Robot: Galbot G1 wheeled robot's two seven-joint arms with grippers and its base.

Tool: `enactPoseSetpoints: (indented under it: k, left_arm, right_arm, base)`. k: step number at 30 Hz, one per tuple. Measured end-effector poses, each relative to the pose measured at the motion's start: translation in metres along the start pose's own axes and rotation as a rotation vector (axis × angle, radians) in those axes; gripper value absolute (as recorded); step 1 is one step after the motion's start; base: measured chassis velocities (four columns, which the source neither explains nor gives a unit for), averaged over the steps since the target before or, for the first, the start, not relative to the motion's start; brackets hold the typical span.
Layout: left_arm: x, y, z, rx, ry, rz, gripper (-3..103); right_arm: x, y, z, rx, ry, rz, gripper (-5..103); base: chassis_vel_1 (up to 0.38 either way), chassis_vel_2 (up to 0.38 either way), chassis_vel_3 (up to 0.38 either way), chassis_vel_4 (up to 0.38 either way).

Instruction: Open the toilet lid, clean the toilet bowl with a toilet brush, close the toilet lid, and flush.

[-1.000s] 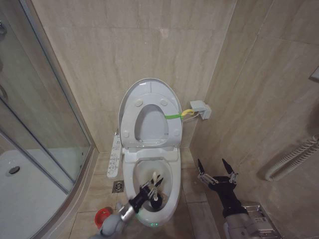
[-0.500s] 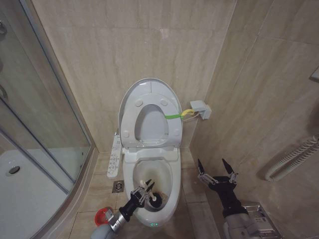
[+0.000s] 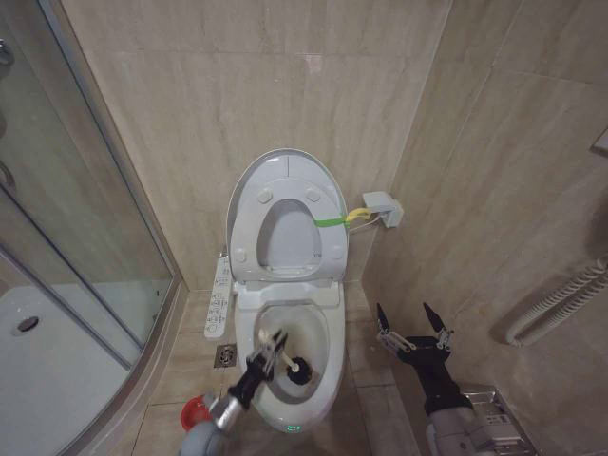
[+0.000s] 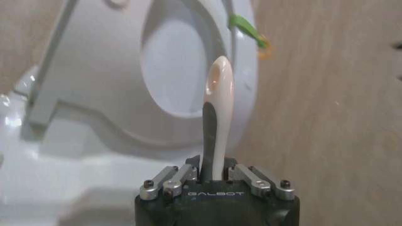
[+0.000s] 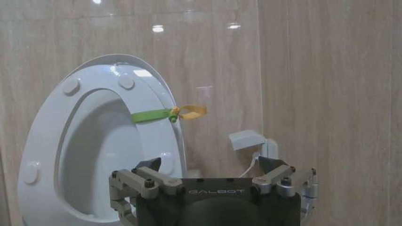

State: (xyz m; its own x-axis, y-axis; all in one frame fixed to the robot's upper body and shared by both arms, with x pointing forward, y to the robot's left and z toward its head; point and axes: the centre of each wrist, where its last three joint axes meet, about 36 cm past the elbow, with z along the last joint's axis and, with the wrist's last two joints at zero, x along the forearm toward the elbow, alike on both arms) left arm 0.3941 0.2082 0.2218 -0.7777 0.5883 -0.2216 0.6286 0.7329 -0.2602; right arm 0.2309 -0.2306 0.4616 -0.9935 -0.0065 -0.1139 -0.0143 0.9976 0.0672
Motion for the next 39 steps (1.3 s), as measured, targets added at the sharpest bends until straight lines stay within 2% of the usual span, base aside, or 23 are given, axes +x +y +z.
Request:
enactPoseSetpoints:
  k: [2, 5, 9, 17, 20, 24, 28, 33, 39]
  left_arm:
    - [-0.019, 0.008, -0.01, 0.012, -0.03, -0.019, 22]
    - [-0.025, 0.008, -0.01, 0.031, -0.039, -0.031, 22]
    - [-0.032, -0.004, -0.002, 0.06, -0.035, -0.017, 22]
    - [-0.055, -0.015, 0.015, 0.071, -0.018, 0.024, 22]
    - [-0.056, -0.016, 0.023, 0.067, -0.004, 0.036, 22]
    - [-0.046, -0.009, 0.042, 0.031, 0.045, 0.06, 22]
    - [-0.043, -0.004, 0.044, 0.007, 0.056, 0.073, 22]
    - [-0.056, 0.001, 0.029, -0.025, 0.029, 0.103, 22]
    - [-0.076, -0.01, 0.017, -0.007, -0.016, 0.127, 22]
  right_arm:
    - [0.0, 0.0, 0.0, 0.0, 0.0, 0.0, 100]
    - [0.0, 0.0, 0.0, 0.0, 0.0, 0.0, 100]
    - [0.0, 0.0, 0.0, 0.0, 0.0, 0.0, 100]
    - [0.0, 0.0, 0.0, 0.0, 0.0, 0.0, 100]
    - [0.0, 0.0, 0.0, 0.0, 0.0, 0.0, 100]
    - [0.0, 0.0, 0.0, 0.0, 0.0, 0.0, 100]
    - [0.0, 0.0, 0.0, 0.0, 0.0, 0.0, 100]
    - [0.0, 0.0, 0.0, 0.0, 0.0, 0.0, 100]
    - [0.0, 0.0, 0.0, 0.0, 0.0, 0.0, 100]
  base:
    - [0.0, 0.0, 0.0, 0.0]
    - [0.0, 0.0, 0.0, 0.0]
    - [0.0, 0.0, 0.0, 0.0]
    - [0.0, 0.0, 0.0, 0.0]
    - [0.0, 0.0, 0.0, 0.0]
    - [0.0, 0.0, 0.0, 0.0]
    - [0.0, 0.0, 0.0, 0.0]
    - [0.0, 0.0, 0.0, 0.0]
    - [0.0, 0.0, 0.0, 0.0]
